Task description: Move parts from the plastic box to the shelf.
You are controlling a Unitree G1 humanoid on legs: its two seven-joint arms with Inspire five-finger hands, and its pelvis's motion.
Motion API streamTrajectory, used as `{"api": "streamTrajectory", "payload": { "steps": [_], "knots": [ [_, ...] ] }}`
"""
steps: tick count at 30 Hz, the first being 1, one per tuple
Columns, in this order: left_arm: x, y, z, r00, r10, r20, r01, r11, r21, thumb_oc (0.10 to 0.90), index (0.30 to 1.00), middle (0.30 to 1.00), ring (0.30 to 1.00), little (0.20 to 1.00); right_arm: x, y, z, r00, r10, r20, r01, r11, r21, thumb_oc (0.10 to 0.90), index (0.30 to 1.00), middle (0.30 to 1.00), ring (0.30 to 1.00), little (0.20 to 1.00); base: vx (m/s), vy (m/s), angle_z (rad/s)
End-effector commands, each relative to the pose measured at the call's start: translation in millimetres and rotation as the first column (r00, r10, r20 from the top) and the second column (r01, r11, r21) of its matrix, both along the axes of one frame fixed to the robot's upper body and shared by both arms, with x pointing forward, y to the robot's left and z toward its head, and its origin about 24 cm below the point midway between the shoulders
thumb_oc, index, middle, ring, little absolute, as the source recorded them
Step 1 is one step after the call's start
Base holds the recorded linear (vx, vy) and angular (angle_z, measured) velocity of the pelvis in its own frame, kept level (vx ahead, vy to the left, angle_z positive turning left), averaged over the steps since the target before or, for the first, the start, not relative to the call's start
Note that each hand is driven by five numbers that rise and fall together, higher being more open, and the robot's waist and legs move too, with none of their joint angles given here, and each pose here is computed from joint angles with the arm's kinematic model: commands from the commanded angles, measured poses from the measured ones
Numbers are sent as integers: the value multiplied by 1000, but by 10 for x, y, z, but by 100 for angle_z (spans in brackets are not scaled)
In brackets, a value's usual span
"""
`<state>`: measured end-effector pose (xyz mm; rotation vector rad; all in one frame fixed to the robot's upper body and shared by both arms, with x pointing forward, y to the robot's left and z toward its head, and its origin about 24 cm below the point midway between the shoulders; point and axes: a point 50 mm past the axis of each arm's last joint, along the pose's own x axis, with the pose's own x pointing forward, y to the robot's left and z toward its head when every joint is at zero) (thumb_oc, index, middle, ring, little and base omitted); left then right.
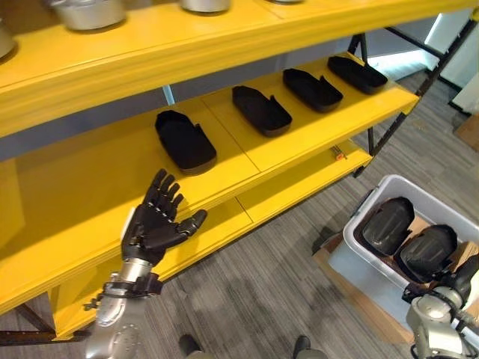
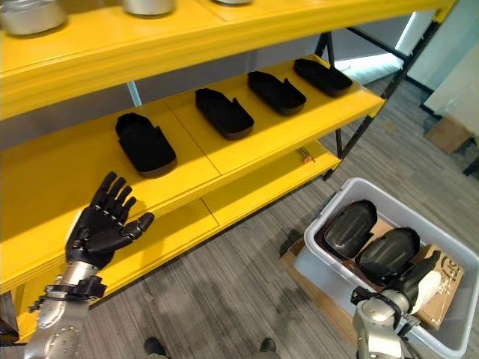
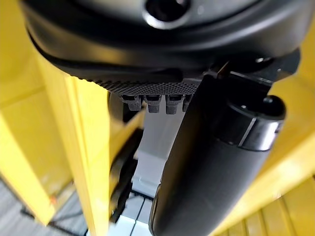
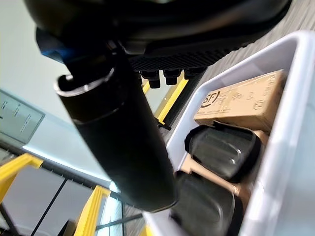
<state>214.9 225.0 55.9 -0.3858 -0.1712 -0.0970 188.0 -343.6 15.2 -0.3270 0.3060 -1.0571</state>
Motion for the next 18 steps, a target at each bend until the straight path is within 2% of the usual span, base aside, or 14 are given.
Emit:
{"api": "streamTrajectory", "payload": {
  "steps": [1, 4, 10, 16, 18],
  "knots": [
    [58, 51, 650, 945, -37, 325, 27, 999, 36, 900, 1000, 1000, 1000, 1000, -85, -276, 409, 995, -70, 70, 84, 972, -220, 900, 1000, 1000, 1000, 1000, -120, -153, -14],
    [49, -12, 584, 949, -89, 304, 73, 995, 65, 900, 1000, 1000, 1000, 1000, -173, -360, 459, 993, -102, 54, 113, 960, -256, 900, 1000, 1000, 1000, 1000, -100, -123, -25],
    [99, -19, 587, 948, -95, 305, 85, 995, 47, 900, 1000, 1000, 1000, 1000, -186, -373, 478, 992, -121, 21, 121, 943, -311, 900, 1000, 1000, 1000, 1000, -40, -34, -24],
    [175, -143, 656, 931, -150, 333, 144, 989, 42, 900, 1000, 1000, 1000, 1000, -206, -333, 420, 992, -130, -6, 121, 940, -320, 900, 1000, 1000, 1000, 1000, -59, -86, -23],
    [192, -205, 714, 915, -180, 362, 172, 984, 53, 900, 1000, 1000, 1000, 1000, -210, -334, 410, 994, -110, 5, 108, 957, -270, 900, 1000, 1000, 1000, 1000, -66, -98, -18]
  ]
}}
